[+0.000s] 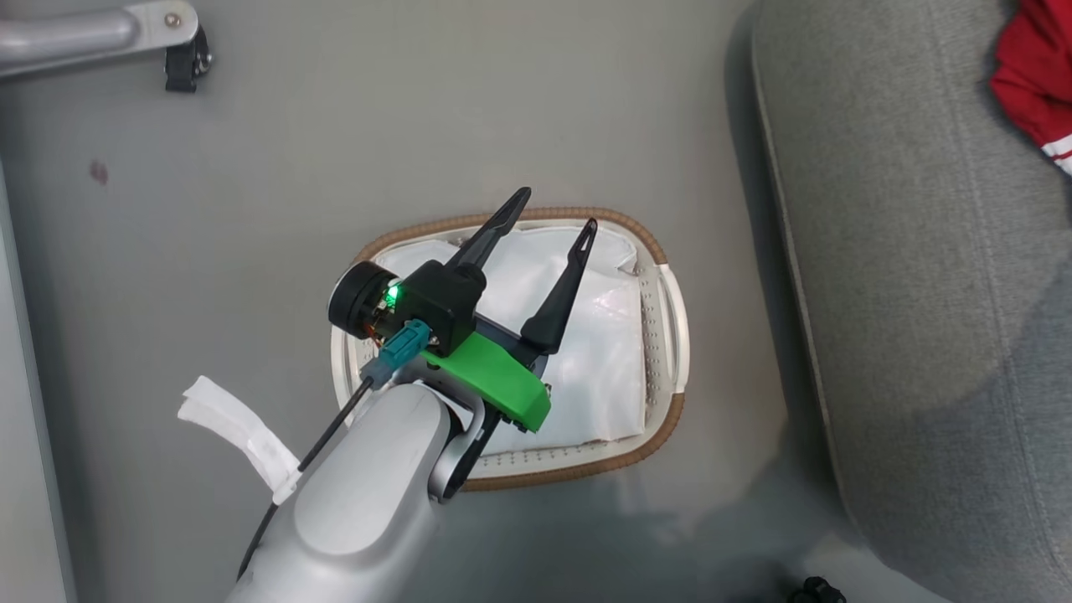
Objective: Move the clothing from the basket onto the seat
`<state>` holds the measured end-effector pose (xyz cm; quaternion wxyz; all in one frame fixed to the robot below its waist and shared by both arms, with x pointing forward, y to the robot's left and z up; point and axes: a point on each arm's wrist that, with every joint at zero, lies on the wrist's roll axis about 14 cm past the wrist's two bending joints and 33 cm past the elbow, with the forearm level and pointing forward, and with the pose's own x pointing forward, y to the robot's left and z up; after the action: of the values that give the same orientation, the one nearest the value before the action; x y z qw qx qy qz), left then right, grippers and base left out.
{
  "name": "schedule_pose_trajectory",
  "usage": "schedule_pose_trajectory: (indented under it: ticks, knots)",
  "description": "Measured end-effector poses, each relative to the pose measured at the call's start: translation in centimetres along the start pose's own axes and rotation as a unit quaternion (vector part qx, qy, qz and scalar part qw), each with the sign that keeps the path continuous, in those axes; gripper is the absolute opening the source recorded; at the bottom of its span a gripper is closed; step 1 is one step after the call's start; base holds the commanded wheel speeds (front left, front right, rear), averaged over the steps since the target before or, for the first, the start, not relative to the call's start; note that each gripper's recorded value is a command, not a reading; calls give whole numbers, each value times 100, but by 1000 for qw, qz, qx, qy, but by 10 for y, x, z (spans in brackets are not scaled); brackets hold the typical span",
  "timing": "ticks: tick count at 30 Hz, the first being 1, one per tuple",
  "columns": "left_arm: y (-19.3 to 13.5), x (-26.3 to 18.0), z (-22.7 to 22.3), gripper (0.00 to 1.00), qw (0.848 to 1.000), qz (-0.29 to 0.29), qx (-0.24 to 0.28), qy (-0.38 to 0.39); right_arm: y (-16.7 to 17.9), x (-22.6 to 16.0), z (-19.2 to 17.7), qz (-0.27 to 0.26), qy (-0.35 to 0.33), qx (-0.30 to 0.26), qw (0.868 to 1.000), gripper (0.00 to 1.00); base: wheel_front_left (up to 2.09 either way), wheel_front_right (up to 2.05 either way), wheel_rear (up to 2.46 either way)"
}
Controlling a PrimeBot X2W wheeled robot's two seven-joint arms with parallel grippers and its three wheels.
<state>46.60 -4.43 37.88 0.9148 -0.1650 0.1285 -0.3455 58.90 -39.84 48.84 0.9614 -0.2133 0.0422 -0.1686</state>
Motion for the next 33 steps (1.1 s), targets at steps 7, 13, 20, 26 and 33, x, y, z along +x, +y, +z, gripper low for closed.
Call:
schedule_pose_trajectory:
  ticks: [7, 13, 20, 26, 33]
  knots:
    - [11, -2, -12, 100, 1000, 13, -9, 12, 30, -10, -44, 26, 53, 6, 998, 0, 0, 0, 0]
    - [4, -3, -5, 100, 1000, 7, -3, 7, 25, -22, -36, 29, 47, 2, 998, 100, 0, 0, 0]
    - [-5, -10, 10, 100, 1000, 8, 3, -6, 22, -48, -20, 42, 30, 2, 999, 100, 0, 0, 0]
    - [-10, -20, 33, 100, 999, 21, 7, -30, 17, -70, 6, 58, 1, -1, 998, 100, 0, 0, 0]
    - [-10, -43, 66, 100, 996, 53, 10, -72, 15, -89, 60, 69, -61, 16, 996, 100, 0, 0, 0]
